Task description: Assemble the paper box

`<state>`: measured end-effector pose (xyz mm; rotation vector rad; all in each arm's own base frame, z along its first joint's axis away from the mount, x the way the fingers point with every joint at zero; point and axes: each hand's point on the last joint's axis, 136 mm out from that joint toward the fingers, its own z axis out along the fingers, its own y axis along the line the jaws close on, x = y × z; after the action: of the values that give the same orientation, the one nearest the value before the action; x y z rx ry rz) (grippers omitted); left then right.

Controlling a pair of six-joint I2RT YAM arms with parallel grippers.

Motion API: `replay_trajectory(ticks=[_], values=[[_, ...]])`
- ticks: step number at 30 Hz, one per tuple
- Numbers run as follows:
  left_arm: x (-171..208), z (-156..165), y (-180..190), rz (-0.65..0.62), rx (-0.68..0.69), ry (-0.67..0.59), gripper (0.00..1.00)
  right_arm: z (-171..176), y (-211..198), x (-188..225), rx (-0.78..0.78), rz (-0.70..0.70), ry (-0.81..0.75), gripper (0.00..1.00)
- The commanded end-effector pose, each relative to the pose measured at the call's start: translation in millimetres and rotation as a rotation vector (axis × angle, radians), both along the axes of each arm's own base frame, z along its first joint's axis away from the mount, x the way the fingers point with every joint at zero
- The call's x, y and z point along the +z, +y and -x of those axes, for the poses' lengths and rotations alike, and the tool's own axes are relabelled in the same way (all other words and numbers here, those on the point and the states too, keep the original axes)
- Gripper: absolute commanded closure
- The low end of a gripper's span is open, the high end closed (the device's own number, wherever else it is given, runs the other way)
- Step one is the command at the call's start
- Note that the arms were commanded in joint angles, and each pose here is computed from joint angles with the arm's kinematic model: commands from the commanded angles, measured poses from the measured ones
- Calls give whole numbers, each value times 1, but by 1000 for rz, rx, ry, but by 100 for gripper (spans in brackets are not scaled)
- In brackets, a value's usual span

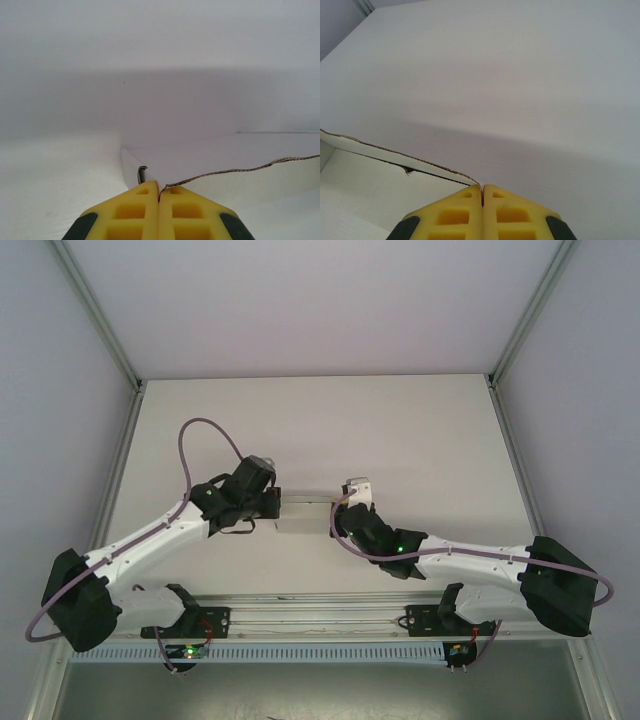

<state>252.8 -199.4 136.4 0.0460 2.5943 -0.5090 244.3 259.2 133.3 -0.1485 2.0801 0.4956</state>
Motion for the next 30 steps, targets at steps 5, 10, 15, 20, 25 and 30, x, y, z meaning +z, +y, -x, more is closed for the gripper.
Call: replay_trajectory(ticks=[5, 10, 15, 20, 25, 30], values=[[-35, 23, -5, 4, -77, -71, 100, 18, -2, -27, 100, 42, -8, 100], [-62, 33, 1, -44, -102, -156, 100, 23, 1, -24, 178, 13, -110, 100], [-82, 39, -1, -60, -125, -189, 100, 29, 9, -31, 260, 46, -125, 100], [-92, 44, 2, -105, -133, -219, 100, 36, 0, -44, 254, 19, -112, 100], [-95, 47, 10, -94, -104, -235, 100, 39, 0, -41, 255, 1, -70, 90], [-84, 43, 9, -86, -99, -268, 100, 30, -3, -11, 157, -56, -27, 53]])
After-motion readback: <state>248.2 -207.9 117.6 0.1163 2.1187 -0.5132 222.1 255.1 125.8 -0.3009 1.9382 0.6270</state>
